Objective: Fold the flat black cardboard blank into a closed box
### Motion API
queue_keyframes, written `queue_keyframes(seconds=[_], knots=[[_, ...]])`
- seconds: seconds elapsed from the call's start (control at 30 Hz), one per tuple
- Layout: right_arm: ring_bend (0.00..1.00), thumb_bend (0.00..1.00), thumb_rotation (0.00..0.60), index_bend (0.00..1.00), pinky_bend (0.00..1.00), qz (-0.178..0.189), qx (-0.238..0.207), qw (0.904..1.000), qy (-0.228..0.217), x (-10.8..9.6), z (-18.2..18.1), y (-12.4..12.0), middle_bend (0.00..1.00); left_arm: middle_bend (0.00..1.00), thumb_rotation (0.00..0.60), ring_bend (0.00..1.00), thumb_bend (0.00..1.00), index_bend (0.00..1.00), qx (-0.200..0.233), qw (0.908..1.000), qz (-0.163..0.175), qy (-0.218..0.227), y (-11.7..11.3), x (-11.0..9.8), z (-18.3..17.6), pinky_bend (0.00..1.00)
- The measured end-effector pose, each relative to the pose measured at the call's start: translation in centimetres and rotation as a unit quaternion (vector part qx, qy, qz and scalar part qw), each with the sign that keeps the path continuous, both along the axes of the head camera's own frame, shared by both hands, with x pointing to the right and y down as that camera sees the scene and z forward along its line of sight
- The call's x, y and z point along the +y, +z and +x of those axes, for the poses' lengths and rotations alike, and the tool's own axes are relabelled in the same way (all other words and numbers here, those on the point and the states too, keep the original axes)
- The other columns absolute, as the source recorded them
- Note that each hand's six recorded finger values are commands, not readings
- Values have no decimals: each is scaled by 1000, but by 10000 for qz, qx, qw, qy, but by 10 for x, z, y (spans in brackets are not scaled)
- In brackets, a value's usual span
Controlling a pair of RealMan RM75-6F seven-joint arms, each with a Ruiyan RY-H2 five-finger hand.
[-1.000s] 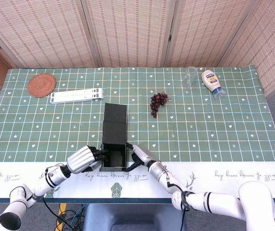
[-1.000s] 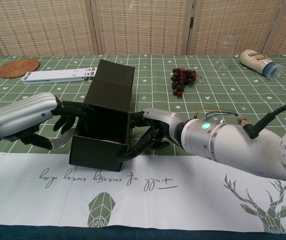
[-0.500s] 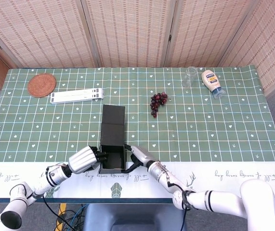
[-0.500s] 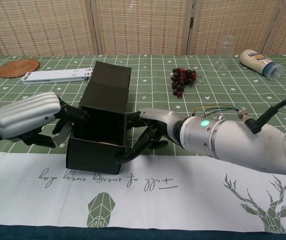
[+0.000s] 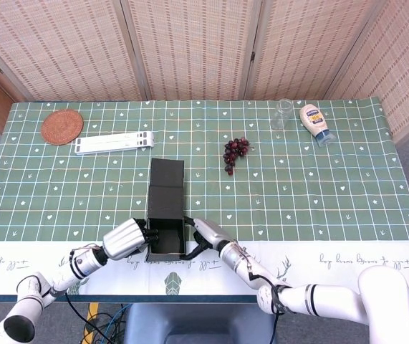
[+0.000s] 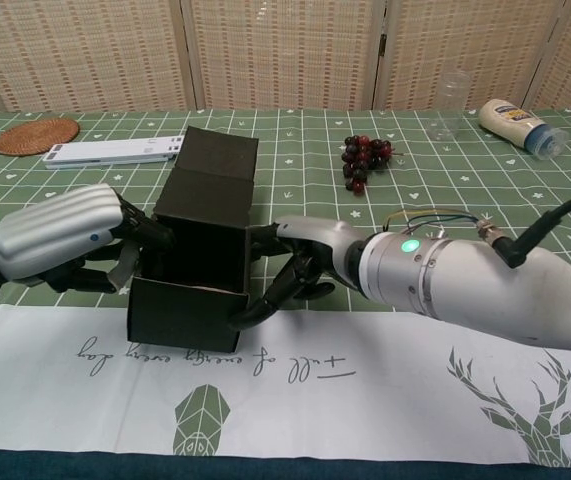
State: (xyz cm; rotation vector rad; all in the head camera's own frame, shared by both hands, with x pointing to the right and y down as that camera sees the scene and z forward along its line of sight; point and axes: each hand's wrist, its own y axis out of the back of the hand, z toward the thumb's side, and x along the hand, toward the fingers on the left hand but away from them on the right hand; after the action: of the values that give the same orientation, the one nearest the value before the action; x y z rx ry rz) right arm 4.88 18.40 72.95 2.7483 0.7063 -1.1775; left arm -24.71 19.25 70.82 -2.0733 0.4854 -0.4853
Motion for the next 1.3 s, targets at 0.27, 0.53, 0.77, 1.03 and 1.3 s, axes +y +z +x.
queue_keyframes(seconds=[0.27, 0.53, 0.77, 1.03, 1.3], knots=[[850, 346, 600, 432, 1000, 30, 21, 10000, 18, -1, 2, 0, 524, 547, 600, 610, 113, 541, -31, 9999, 6, -157, 0, -1, -6, 668], [850, 345, 600, 428, 1000, 65, 44, 9999, 121, -6, 6, 0, 524, 292, 600, 462, 113, 316, -56, 9992, 29, -383, -2, -3, -16, 660], [850, 346, 600, 423, 1000, 133, 101, 9996, 208, -10, 11, 0, 524, 197, 600, 359, 113, 232, -5, 9980, 56, -623, -7, -6, -26, 657], [850, 346, 600, 392, 1000, 198, 152, 9992, 303, -16, 15, 1, 500, 144, 600, 343, 113, 157, 165, 9926, -260, -1175, -9, -9, -41, 656], [844, 312, 600, 113, 1000, 354, 154, 9991, 182, -22, 13, -2, 313, 130, 600, 341, 113, 141, 328, 9820, -584, -1767, -16, -15, -64, 654]])
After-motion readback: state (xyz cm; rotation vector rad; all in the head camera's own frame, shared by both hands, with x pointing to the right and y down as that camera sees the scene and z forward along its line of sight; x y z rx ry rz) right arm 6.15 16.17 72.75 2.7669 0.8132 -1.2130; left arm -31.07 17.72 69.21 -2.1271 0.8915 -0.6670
